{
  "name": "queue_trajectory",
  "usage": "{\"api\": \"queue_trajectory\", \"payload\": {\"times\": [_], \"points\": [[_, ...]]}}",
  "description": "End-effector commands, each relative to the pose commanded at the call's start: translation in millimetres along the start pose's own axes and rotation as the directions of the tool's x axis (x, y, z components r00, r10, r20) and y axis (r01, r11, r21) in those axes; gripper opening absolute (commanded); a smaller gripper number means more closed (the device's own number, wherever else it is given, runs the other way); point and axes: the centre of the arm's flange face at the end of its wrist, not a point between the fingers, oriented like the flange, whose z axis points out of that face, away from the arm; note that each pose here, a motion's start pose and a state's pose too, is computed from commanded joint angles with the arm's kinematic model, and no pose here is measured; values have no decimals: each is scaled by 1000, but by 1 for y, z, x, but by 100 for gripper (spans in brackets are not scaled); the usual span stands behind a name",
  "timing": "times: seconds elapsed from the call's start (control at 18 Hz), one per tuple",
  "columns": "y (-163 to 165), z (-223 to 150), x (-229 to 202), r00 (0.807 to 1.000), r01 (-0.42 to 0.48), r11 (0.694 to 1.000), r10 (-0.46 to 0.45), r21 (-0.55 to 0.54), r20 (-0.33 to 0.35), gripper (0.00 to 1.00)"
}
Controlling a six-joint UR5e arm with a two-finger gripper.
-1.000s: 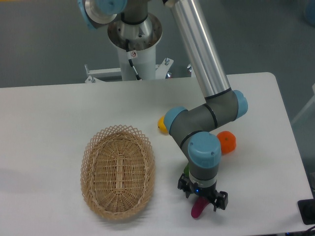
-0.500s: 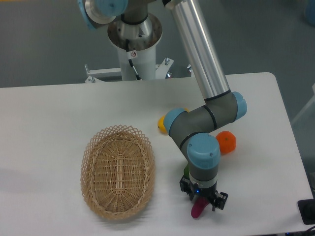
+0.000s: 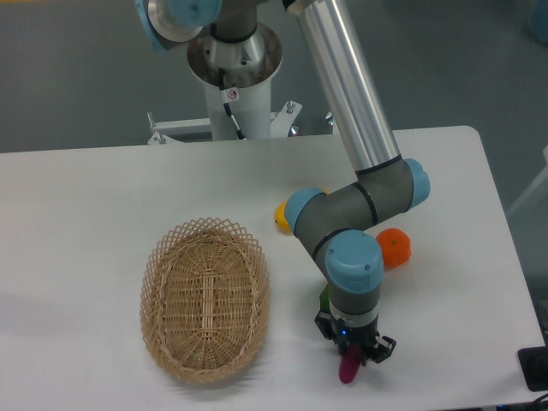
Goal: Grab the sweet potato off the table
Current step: 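Lower the gripper and close its fingers around the purple sweet potato, then lift the grasped sweet potato up off the table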
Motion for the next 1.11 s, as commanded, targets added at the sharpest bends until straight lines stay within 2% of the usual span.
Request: {"api": "queue_trajectory", "payload": {"times": [0.39, 0.56, 0.67, 0.94, 1.11], "points": [[-6, -41, -13, 999, -5, 999, 4, 41, 47, 40], [-8, -76, -16, 997, -47, 997, 42, 63, 70, 41], [-8, -108, -13, 997, -61, 995, 57, 73, 54, 41], [-2, -207, -2, 998, -57, 989, 53, 135, 31, 41], [15, -222, -14, 999, -40, 990, 35, 136, 39, 41]]}}
